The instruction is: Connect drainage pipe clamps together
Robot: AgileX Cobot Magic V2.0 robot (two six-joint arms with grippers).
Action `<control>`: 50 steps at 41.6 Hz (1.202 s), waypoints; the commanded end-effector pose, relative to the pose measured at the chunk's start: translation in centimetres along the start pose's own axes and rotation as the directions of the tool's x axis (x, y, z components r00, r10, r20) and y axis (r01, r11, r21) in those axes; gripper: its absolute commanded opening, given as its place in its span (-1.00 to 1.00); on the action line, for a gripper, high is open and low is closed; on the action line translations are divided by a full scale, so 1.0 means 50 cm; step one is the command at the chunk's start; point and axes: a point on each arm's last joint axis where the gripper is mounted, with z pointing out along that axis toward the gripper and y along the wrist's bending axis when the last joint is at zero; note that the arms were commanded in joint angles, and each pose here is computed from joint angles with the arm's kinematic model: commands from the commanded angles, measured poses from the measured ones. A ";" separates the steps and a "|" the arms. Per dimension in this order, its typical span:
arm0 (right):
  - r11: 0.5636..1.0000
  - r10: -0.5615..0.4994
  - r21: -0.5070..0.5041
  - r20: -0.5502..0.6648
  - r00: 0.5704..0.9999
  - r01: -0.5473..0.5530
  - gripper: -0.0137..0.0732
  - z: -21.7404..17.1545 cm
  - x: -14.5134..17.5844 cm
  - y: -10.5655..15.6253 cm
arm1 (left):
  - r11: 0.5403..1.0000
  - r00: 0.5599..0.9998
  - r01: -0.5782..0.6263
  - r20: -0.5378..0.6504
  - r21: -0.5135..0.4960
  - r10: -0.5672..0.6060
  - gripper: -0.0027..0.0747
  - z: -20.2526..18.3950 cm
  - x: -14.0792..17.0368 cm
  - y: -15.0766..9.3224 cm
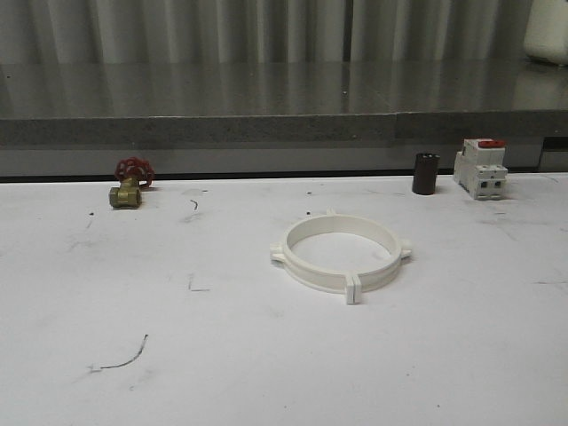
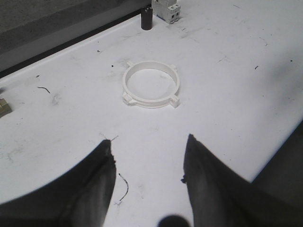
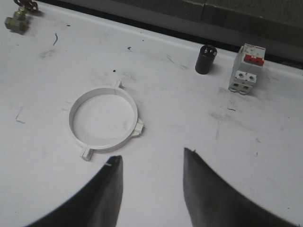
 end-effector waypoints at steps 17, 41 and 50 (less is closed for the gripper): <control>1.000 0.019 -0.027 0.229 0.973 -0.013 0.10 -0.127 0.121 0.002 | 1.000 0.995 0.012 0.098 -0.002 -0.011 -0.07 -0.010 -0.027 0.000; 1.000 0.019 -0.027 0.246 0.969 -0.013 0.10 -0.129 0.119 0.002 | 1.000 0.995 0.012 0.098 -0.002 -0.011 -0.07 -0.010 -0.027 0.000; 1.000 0.019 -0.027 0.244 0.969 -0.013 0.02 -0.129 0.119 0.002 | 1.000 0.995 0.012 0.102 -0.002 -0.011 -0.12 -0.010 -0.028 0.000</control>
